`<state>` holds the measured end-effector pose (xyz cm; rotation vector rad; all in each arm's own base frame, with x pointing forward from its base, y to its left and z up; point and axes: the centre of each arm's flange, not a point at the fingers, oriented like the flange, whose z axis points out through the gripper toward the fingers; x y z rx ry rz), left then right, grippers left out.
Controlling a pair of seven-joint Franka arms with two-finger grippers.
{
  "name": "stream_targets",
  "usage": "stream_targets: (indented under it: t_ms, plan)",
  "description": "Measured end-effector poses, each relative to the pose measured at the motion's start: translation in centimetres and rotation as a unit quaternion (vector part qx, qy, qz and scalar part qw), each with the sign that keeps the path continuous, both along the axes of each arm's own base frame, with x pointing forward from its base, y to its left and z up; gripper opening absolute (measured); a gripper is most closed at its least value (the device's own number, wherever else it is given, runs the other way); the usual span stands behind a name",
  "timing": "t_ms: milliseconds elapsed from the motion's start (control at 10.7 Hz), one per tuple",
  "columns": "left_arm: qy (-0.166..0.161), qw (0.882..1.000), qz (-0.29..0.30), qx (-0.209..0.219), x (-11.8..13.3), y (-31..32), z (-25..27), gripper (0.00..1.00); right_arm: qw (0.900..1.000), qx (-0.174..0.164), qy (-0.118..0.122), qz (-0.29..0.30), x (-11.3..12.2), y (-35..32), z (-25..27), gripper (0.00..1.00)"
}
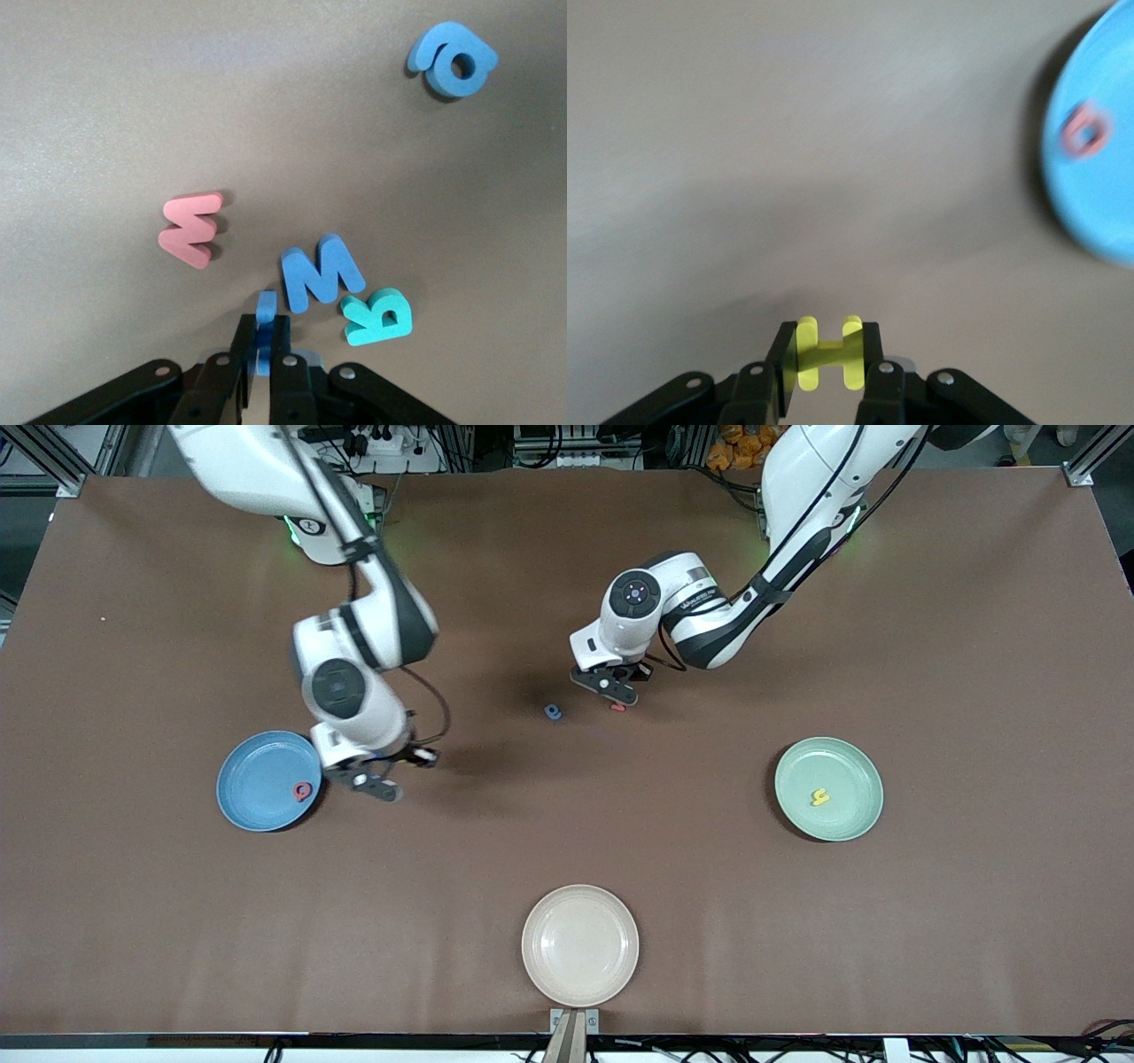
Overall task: Sort uppercase to blue plate, lowercase to green plate
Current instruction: 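Place H on blue plate with the right gripper while the left gripper places m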
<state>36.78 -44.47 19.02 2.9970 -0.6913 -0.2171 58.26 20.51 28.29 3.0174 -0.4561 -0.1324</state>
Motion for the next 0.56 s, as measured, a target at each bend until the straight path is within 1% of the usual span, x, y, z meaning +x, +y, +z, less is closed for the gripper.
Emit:
stream_targets:
  t_ms: [94,281,375,562]
  plan:
    - [0.0,1.0,0.0,0.0,0.0,0.0,0.0,0.1,0.999,-0.012,0.008,0.037,1.1,-4.2,0.2,0.33]
    - [-0.005,1.0,0.007,0.001,0.6,0.2,0.4,0.1,0.994,-0.027,0.023,0.107,2.4,-12.0,0.3,0.33]
    - [-0.012,1.0,0.013,0.003,1.4,0.4,1.3,0.1,0.99,-0.03,0.028,0.138,2.7,-14.9,0.5,0.33]
    - [-0.039,0.998,0.035,0.018,3.9,1.7,4.9,0.1,0.981,-0.033,0.037,0.188,2.9,-19.1,1.0,0.33]
